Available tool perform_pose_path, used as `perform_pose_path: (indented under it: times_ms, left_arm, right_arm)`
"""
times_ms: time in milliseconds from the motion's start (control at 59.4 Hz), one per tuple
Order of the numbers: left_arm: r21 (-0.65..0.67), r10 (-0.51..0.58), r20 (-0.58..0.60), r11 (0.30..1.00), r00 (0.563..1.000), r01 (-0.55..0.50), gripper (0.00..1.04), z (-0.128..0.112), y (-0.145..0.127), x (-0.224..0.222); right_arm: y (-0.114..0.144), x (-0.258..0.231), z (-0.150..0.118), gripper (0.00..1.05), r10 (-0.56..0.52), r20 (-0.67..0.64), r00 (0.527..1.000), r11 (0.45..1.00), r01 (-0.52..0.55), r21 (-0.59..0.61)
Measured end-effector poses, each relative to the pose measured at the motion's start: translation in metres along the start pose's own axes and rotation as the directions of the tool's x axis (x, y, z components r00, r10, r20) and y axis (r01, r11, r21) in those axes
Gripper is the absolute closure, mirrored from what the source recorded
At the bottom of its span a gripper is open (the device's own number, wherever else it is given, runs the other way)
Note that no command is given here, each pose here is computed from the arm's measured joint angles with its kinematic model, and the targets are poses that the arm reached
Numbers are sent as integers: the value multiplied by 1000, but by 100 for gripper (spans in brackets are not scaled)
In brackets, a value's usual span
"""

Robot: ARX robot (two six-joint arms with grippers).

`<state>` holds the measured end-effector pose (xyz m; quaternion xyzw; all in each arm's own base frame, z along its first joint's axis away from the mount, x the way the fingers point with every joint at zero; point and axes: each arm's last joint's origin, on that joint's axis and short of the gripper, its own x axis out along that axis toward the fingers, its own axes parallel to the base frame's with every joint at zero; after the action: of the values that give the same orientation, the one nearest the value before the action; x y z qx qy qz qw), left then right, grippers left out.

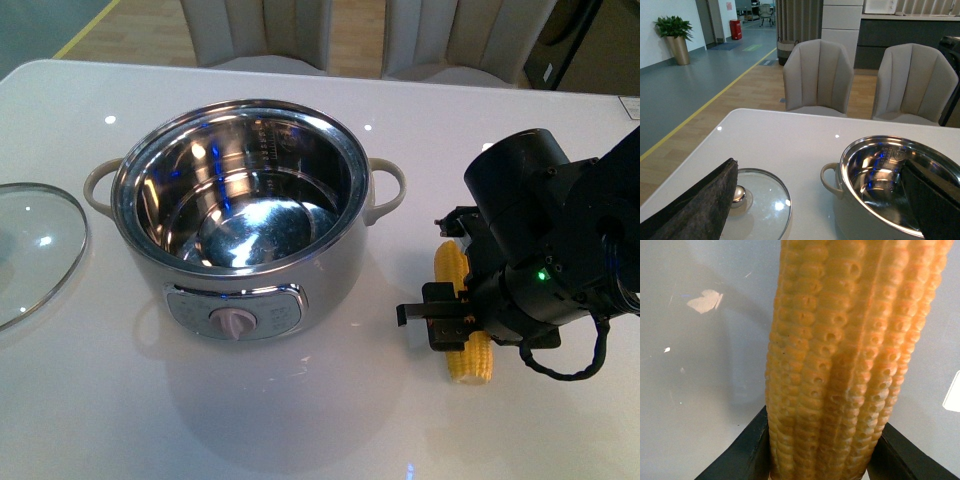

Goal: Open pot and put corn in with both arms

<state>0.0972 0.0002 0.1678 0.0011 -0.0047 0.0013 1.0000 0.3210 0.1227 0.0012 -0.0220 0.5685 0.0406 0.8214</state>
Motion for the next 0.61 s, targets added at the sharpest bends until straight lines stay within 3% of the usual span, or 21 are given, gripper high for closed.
perform_pose_path:
  times_ms: [236, 606]
  left_arm:
    - [0, 0, 0, 1000, 1000, 0, 7, 0, 0, 0]
    - [0, 0, 0, 1000, 1000, 0, 7, 0, 0, 0]
  right_arm:
    - [-3, -1, -5, 71, 5, 6, 1000, 1000, -5, 4]
    - [-13, -28, 0, 71, 16, 90, 996, 1000, -14, -24]
